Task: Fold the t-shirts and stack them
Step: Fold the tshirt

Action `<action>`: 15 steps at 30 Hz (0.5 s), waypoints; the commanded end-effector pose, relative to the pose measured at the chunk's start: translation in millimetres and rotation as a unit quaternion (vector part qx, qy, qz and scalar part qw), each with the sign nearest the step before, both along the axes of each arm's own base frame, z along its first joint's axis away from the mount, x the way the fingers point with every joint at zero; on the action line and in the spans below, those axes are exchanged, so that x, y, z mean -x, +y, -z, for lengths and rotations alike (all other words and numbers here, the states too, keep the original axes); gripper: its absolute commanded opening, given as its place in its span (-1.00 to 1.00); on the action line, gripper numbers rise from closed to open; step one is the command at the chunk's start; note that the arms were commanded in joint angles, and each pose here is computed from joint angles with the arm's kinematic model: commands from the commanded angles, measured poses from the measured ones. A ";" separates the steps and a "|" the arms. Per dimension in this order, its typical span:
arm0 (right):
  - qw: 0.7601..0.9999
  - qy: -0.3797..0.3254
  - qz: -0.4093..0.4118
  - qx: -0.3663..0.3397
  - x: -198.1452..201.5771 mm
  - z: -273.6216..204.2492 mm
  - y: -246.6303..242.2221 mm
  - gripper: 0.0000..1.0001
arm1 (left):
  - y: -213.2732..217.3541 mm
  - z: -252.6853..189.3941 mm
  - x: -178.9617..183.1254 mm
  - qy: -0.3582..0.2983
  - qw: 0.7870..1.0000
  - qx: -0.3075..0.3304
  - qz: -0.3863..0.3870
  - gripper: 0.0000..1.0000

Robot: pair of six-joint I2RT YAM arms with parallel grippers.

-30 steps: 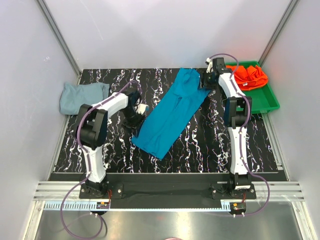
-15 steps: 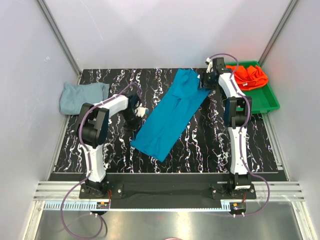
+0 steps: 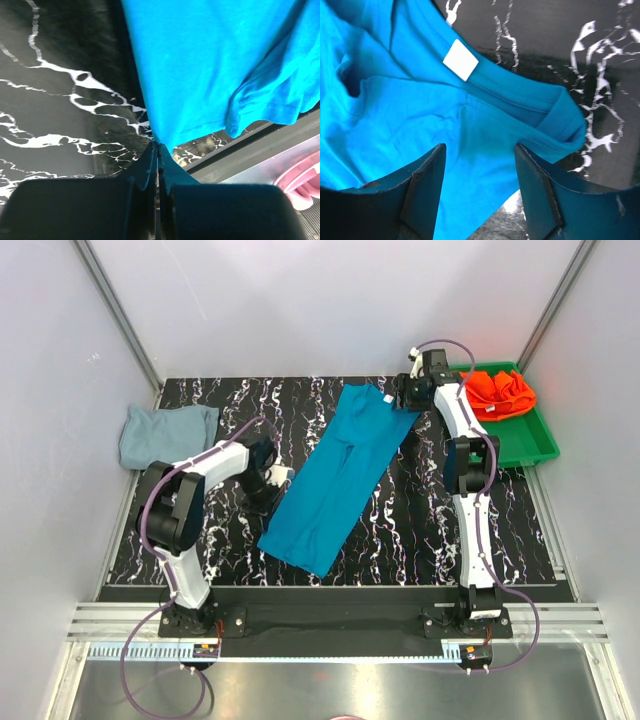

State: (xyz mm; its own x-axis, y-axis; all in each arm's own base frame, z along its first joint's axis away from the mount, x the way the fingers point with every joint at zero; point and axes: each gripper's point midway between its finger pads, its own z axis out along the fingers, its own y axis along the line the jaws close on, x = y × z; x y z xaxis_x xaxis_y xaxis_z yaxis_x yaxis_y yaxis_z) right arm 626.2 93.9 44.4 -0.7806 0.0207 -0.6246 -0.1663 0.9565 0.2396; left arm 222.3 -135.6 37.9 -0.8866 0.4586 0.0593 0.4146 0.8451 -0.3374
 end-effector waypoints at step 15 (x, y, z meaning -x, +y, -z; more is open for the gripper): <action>1.000 0.008 -0.022 -0.012 10.8 -12.6 22.9 0.32 | -34.4 -19.1 17.9 0.003 0.998 0.050 0.034 -1.00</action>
State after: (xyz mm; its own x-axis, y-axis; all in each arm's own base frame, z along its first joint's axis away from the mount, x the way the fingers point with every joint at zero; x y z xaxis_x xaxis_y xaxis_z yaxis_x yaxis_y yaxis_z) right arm 606.7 104.1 30.9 -0.8262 0.0047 -0.5634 -0.1677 0.9526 0.2538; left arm 210.1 -156.6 40.5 -0.8570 0.5127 0.0528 0.4595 0.8064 -0.3724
